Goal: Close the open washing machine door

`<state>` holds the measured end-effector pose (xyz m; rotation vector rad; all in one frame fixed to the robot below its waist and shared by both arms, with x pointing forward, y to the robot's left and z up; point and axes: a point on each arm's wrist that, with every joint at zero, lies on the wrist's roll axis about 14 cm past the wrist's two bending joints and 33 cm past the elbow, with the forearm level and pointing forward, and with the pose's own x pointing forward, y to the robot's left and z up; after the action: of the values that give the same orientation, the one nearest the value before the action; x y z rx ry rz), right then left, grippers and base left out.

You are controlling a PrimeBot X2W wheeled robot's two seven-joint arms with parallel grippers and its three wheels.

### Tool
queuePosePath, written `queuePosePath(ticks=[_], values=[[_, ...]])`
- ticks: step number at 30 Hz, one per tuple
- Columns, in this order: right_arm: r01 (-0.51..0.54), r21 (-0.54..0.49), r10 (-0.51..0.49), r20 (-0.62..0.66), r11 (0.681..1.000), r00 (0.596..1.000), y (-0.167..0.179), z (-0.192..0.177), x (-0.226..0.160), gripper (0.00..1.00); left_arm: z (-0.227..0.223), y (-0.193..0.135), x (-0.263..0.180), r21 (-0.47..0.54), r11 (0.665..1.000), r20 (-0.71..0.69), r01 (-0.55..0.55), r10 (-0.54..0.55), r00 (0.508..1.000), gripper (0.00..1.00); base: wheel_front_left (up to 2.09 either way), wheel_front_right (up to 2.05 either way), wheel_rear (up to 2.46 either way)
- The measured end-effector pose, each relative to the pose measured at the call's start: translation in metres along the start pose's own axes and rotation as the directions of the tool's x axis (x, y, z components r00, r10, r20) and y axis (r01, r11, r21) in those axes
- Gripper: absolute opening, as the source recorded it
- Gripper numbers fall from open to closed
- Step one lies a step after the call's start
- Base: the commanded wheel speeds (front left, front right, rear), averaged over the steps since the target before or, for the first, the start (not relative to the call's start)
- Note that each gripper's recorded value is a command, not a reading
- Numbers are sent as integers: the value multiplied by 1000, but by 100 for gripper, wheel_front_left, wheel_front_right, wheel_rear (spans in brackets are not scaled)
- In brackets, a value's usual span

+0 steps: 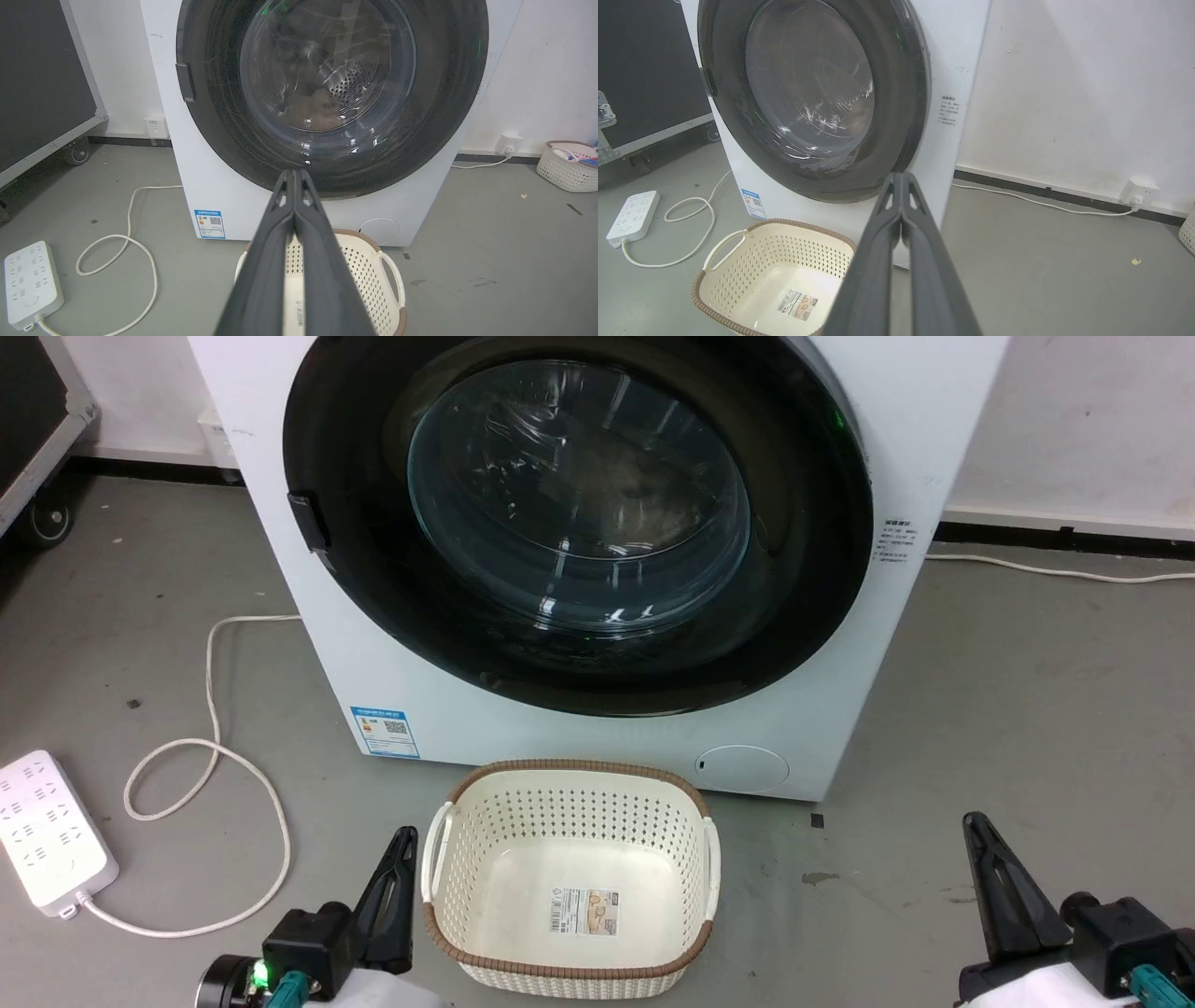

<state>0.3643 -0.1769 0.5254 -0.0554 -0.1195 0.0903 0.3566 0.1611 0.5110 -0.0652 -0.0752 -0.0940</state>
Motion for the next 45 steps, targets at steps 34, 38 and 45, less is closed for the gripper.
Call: queuePosePath(ticks=[34,38,45], values=[[-13,1,13,-51,1000,999,5,-4,0,0,3,3,4,40,999,-30,-19,20,999,0,0,0,0],[-14,1,14,-57,1000,998,5,-4,0,0,3,4,4,42,999,-34,-20,22,999,0,0,0,0],[-17,1,17,-69,1000,997,6,-5,0,0,3,5,5,47,998,-41,-28,30,999,0,0,0,0]])
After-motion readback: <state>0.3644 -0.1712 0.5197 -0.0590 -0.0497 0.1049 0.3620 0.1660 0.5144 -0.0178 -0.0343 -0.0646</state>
